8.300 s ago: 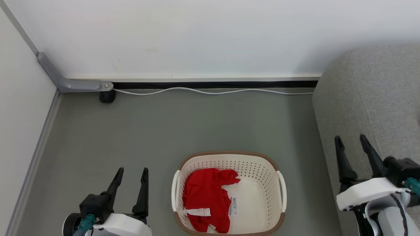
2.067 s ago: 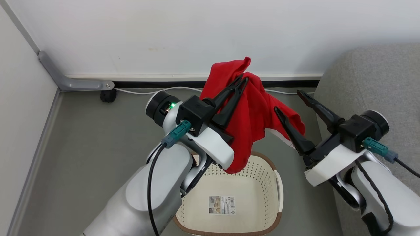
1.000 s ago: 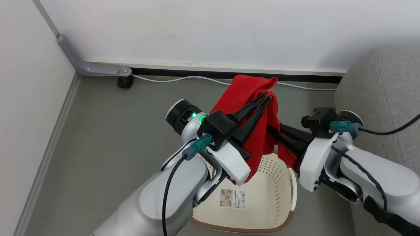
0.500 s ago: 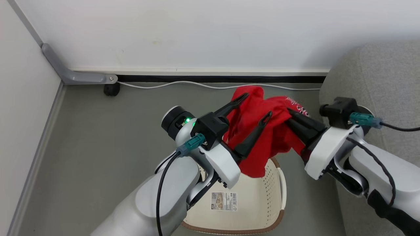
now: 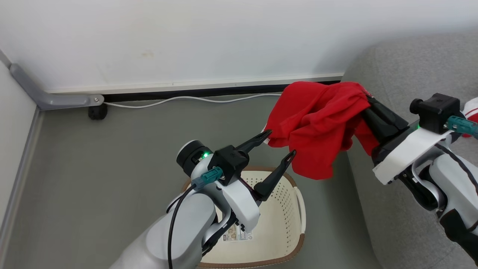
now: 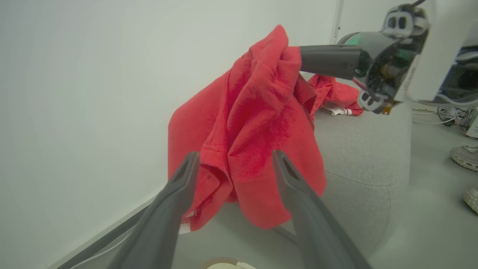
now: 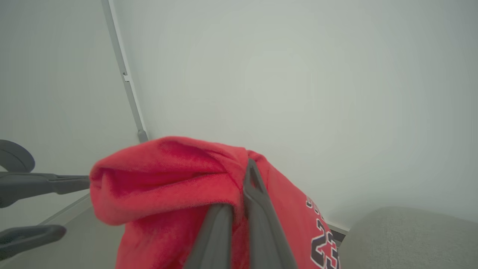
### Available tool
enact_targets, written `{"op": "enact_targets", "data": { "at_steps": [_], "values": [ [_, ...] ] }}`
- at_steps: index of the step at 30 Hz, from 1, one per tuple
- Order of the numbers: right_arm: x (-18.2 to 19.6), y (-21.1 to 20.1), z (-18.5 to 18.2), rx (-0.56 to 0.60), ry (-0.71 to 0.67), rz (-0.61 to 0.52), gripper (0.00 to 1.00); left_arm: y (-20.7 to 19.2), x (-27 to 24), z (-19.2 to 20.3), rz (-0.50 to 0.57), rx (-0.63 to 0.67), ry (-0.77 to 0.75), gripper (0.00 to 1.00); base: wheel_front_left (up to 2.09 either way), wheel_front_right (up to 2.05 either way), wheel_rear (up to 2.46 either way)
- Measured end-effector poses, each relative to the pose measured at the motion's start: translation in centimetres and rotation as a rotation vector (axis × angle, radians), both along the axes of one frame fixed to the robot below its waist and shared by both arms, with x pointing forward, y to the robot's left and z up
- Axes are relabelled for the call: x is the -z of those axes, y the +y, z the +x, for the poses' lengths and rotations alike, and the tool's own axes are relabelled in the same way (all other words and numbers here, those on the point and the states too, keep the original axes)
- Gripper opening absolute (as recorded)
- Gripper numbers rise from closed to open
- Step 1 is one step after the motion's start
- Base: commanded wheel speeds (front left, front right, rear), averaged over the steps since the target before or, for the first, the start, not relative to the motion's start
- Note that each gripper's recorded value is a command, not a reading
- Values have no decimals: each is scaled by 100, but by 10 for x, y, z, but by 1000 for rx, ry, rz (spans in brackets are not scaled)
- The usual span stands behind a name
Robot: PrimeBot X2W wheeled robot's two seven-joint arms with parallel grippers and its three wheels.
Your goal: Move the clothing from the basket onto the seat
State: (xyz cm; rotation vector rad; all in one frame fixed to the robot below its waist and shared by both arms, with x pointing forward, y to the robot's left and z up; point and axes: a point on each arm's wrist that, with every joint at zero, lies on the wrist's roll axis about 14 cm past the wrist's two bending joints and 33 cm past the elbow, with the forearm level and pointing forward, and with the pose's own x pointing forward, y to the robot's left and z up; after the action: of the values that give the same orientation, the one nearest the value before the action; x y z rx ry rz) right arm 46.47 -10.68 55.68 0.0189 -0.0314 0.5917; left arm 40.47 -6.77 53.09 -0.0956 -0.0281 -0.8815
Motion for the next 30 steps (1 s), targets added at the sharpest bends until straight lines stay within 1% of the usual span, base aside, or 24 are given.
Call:
{"op": "enact_targets", "data": {
  "at_steps": [6, 11, 19, 30],
  "values": [
    [-14, -47, -5, 134, -45, 9, 0, -24, 11, -15, 10, 91, 28, 100, 0, 0, 0],
    [-22, -89, -18, 250, -69, 17, 0, -50, 9, -28, 0, 178, 31, 100, 0, 0, 0],
    [-37, -154, -52, 436, -115, 14, 0, -97, -3, -63, -39, 355, 23, 100, 0, 0, 0],
    [-39, -222, -110, 663, -135, 47, 0, -133, -7, -95, -60, 511, 20, 100, 0, 0, 0]
  ]
}}
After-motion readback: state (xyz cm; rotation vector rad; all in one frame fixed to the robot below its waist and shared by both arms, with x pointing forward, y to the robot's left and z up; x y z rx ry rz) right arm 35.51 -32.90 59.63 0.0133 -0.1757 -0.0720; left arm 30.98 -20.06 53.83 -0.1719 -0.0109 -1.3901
